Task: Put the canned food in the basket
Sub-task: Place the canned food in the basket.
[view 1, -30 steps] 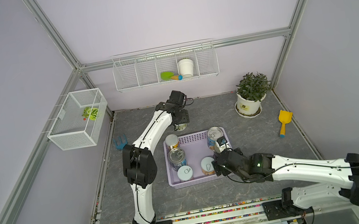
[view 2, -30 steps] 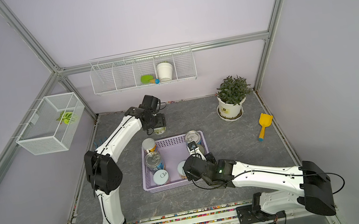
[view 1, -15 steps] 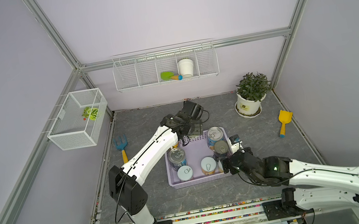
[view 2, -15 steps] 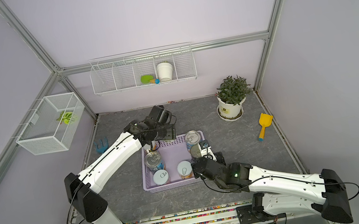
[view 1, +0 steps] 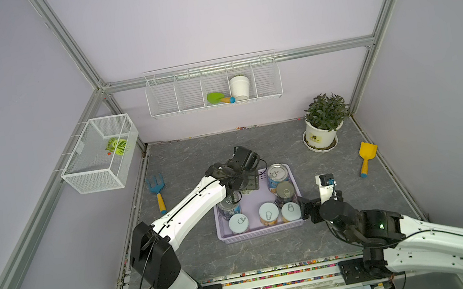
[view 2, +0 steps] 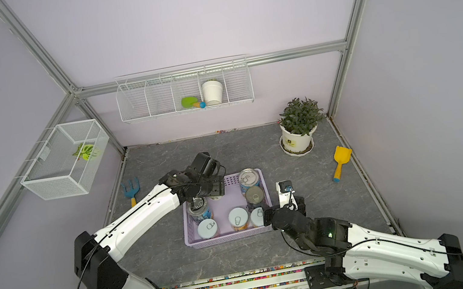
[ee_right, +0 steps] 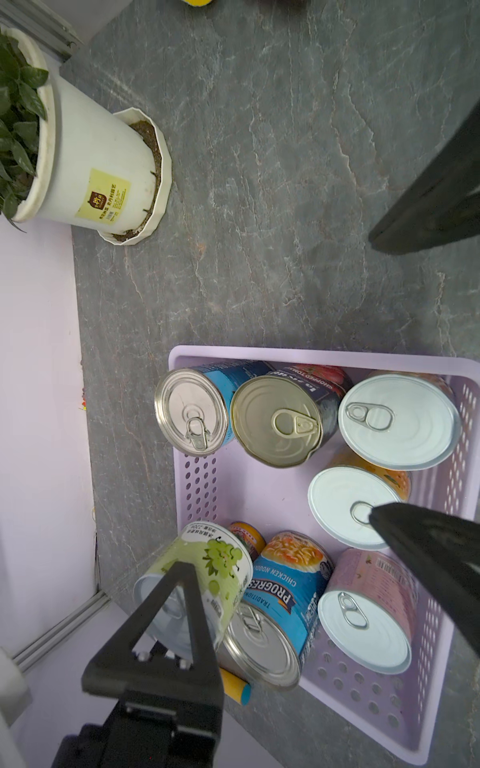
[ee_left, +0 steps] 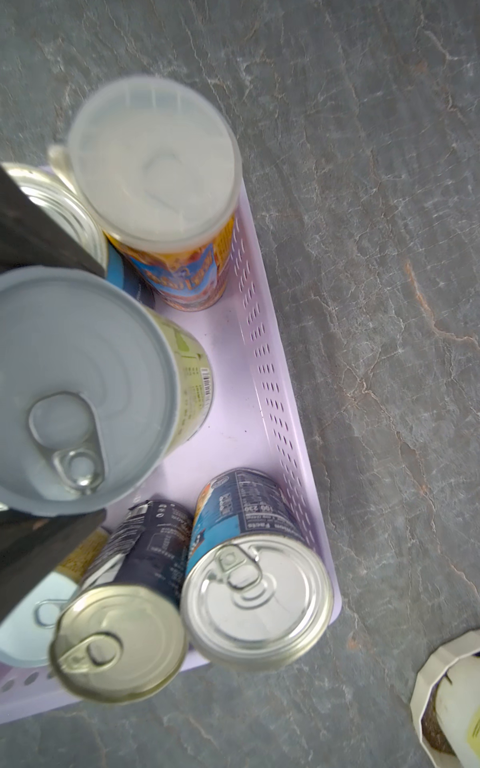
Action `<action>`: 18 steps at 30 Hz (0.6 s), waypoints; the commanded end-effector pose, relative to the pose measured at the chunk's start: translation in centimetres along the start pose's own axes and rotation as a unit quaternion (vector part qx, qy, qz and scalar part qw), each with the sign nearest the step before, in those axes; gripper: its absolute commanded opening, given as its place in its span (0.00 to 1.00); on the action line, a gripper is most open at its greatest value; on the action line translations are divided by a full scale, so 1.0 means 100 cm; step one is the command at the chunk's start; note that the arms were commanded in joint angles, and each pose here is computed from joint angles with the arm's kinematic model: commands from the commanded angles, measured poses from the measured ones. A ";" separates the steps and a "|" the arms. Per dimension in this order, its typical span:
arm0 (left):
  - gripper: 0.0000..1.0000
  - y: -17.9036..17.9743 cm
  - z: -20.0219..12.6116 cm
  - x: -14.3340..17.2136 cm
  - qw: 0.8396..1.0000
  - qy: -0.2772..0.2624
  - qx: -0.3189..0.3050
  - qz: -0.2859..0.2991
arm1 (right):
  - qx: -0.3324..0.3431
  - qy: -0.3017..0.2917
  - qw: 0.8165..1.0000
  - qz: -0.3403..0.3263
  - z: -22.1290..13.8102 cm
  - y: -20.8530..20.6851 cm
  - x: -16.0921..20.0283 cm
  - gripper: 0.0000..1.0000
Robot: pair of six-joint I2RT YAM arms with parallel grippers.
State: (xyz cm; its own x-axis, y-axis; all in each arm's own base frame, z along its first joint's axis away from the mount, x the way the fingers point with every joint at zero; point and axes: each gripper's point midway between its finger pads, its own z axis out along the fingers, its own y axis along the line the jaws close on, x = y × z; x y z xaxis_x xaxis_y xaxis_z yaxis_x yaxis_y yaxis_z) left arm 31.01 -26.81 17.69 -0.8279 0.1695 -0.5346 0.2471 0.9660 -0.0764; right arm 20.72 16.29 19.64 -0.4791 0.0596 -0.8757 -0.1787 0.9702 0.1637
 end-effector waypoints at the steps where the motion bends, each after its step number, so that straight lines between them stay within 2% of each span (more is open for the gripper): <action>1: 0.63 -0.010 0.009 -0.017 1.000 -0.023 0.006 -0.014 | 0.015 -0.004 1.000 -0.001 0.003 -0.002 0.001 0.98; 9: 0.63 -0.007 0.048 -0.017 0.999 0.002 -0.048 -0.020 | 0.024 0.011 1.000 -0.017 0.009 0.002 0.006 0.98; 18: 0.64 -0.001 0.086 -0.009 0.996 0.027 -0.075 -0.035 | 0.025 0.016 0.999 -0.020 0.011 0.002 0.009 0.98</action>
State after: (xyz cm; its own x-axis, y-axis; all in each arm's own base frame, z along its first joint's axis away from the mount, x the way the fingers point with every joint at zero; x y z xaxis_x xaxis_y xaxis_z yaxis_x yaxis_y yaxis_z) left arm 34.35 -28.35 9.57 -0.8881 0.1578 -0.4318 0.1562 0.9869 0.0393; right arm 21.06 16.77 17.85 -0.5077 -0.0065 -0.8615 -0.1688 0.9814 0.0920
